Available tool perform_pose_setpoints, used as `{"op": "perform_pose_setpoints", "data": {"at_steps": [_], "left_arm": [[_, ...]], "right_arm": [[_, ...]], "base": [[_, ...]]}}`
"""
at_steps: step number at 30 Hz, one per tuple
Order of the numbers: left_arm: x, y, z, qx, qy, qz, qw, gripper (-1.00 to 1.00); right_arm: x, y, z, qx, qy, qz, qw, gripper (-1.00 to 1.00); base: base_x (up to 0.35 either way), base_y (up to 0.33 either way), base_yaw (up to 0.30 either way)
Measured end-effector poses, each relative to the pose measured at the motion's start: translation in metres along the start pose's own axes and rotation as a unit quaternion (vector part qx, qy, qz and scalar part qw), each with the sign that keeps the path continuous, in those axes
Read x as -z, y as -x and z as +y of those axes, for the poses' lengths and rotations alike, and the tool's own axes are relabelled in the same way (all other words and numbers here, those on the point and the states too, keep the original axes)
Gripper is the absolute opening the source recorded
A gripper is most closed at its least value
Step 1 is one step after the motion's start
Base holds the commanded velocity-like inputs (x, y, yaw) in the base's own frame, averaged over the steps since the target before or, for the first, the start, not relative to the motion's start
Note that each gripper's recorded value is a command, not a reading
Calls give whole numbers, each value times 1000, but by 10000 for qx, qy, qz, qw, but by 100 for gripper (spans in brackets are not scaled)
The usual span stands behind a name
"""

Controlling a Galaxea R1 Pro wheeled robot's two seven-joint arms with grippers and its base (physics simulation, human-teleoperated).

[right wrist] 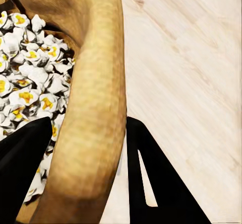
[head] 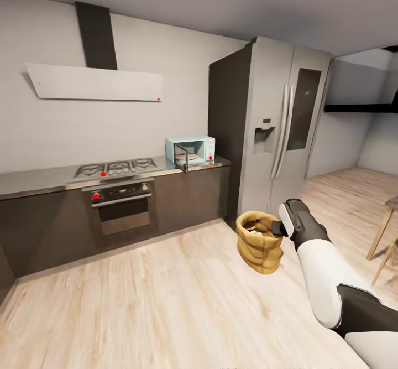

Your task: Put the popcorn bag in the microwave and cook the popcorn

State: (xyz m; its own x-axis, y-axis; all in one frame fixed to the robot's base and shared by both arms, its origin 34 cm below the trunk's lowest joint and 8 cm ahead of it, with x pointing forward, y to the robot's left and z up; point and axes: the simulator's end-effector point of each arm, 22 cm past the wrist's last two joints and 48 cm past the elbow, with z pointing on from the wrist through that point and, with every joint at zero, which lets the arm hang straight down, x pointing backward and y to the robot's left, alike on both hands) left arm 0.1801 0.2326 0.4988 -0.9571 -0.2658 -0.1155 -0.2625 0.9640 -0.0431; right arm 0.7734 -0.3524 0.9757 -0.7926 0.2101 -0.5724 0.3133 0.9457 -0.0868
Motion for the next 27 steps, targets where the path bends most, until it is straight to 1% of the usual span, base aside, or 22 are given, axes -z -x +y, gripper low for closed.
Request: {"op": "perform_pose_setpoints", "data": {"at_steps": [4,9,16,27], "left_arm": [[0,0,0,0,1,3,10000,100],[0,-1,0,-12,-6,6,10000,100],[0,-2,0,-60,-11,35,10000,100],[0,-3,-1,-64,-13,64,10000,100]], "right_arm": [[0,0,0,1,1,3,10000,-100],[-5,-8,1,45,-7,109,9999,-100],[-5,-10,2,55,-2,132,9999,-100],[-5,-10,3,54,6,133,9999,-100]], "base": [[0,0,-280],[81,0,-49],[286,-34,-2],[305,-17,0]]}}
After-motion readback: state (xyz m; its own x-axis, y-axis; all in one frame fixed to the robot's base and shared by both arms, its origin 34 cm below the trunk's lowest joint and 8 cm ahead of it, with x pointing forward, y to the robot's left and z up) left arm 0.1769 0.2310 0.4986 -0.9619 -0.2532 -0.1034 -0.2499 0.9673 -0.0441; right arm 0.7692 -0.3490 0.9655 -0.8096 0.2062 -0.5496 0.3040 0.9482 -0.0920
